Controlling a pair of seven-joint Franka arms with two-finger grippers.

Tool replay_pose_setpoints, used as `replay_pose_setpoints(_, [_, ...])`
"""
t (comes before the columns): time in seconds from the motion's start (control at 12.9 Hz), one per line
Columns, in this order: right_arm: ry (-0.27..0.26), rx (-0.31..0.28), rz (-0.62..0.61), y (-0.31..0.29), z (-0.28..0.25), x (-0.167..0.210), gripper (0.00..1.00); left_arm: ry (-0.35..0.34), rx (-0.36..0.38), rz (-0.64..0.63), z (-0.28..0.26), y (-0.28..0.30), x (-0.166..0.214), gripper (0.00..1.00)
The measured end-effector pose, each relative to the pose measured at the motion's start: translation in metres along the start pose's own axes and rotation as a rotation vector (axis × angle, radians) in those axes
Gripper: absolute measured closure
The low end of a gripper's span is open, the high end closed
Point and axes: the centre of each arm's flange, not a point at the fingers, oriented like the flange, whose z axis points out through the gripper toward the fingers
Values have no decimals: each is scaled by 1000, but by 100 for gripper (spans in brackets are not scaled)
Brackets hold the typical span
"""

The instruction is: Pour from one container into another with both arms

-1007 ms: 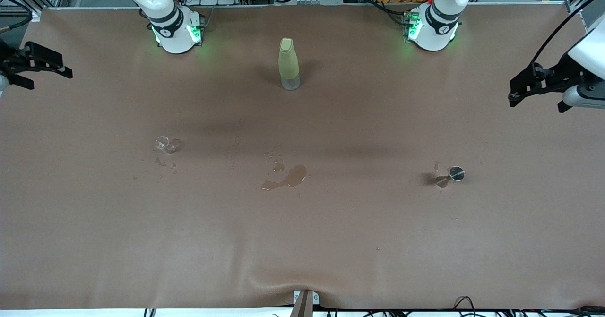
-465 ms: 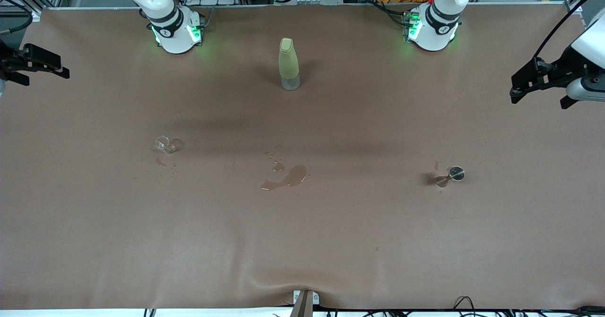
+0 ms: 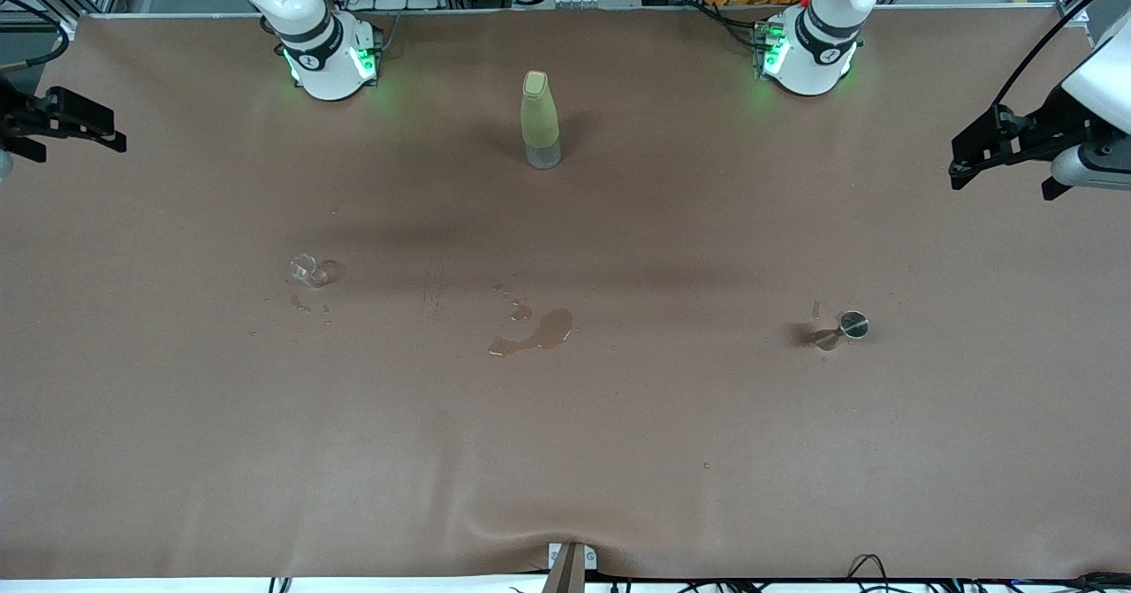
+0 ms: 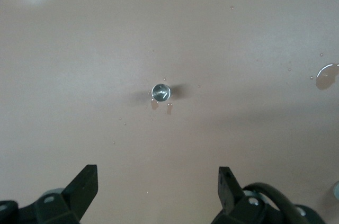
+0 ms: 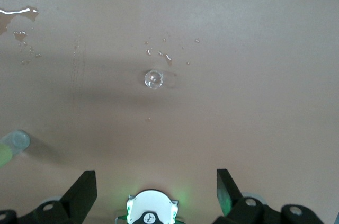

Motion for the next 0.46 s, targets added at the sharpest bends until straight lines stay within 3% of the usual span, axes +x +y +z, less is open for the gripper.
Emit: replay_pose_setpoints(0.46, [7,-2,14,7,5,2,0,-4,-11,2,0,2,0,0])
